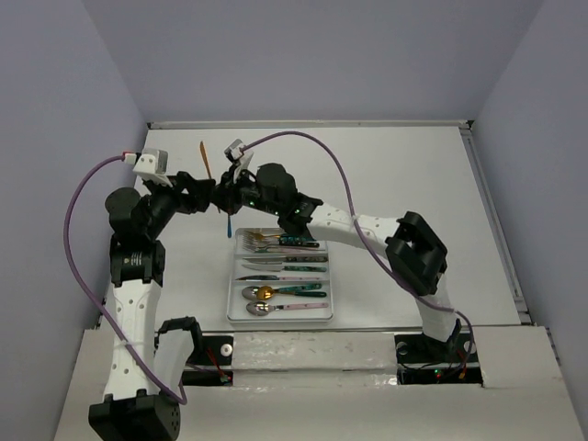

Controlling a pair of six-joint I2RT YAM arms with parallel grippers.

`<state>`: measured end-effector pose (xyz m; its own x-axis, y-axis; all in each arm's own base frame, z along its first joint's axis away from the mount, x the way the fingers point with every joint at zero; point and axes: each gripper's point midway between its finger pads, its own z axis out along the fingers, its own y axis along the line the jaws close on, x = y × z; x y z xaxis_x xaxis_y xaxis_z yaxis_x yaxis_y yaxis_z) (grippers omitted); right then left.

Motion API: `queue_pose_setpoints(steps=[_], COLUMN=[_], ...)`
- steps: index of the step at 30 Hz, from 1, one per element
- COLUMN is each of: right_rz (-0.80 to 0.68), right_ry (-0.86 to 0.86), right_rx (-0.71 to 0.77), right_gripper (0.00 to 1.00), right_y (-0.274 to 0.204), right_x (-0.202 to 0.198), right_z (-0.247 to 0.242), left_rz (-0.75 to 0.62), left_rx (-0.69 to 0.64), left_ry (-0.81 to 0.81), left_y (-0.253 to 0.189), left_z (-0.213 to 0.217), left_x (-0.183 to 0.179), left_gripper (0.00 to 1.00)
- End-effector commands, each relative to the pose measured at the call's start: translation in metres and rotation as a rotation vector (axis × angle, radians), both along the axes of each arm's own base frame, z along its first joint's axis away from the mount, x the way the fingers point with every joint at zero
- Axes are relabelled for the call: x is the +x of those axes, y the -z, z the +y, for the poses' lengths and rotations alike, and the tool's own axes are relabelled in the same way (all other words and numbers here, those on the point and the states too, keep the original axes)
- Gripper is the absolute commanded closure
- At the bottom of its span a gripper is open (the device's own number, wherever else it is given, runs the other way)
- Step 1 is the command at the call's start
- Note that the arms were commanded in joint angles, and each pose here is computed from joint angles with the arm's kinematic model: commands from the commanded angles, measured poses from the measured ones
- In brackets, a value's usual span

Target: Sort the eating utensils into containers

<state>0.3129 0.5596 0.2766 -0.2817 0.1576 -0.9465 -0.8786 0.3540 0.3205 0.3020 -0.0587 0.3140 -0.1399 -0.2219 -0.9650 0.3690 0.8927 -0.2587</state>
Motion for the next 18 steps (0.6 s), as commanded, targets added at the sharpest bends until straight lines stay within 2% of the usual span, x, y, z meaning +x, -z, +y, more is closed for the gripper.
queue_pose_setpoints(steps=[1,3,5,6,10,14,18], right_rz=[-0.189,-0.233,-0.241,-0.242,-0.305,-0.338,-0.330], right_ry=[0.075,0.049,0.006,-0.003,-0.074,-0.096,-0.040], right_rx=[-0.240,-0.353,-0.527,-0.570,-0.774,-1.004,-1.280], right_gripper=[1.00,1.00,1.00,1.00,1.00,1.00,1.00], right_y=[0.008,0.020,0.063,0.073,0.109,0.155,0.196], right_x=[0.001,-0.006,-0.018,-0.022,-0.064,-0.088,-0.084], right_z=[-0.041,-0.059,-0.085,-0.095,-0.139,-0.177,-0.214], left_rz=[-0.004,0.002,0.012,0.008,-0.006,-0.015,-0.002], left_rx=[0.086,0.140,0.178,0.203,0.242,0.241,0.236], left_ry=[-0.069,-0.147,-0.213,-0.228,-0.283,-0.339,-0.341], left_y=[0.000,0.001,0.001,0.001,-0.004,-0.005,0.001], left_z=[0.014,0.029,0.042,0.047,0.058,0.069,0.072], left_x=[-0.006,-0.004,-0.007,-0.008,-0.019,-0.023,-0.022], left_gripper=[0.01,0.01,0.01,0.01,0.01,0.01,0.01])
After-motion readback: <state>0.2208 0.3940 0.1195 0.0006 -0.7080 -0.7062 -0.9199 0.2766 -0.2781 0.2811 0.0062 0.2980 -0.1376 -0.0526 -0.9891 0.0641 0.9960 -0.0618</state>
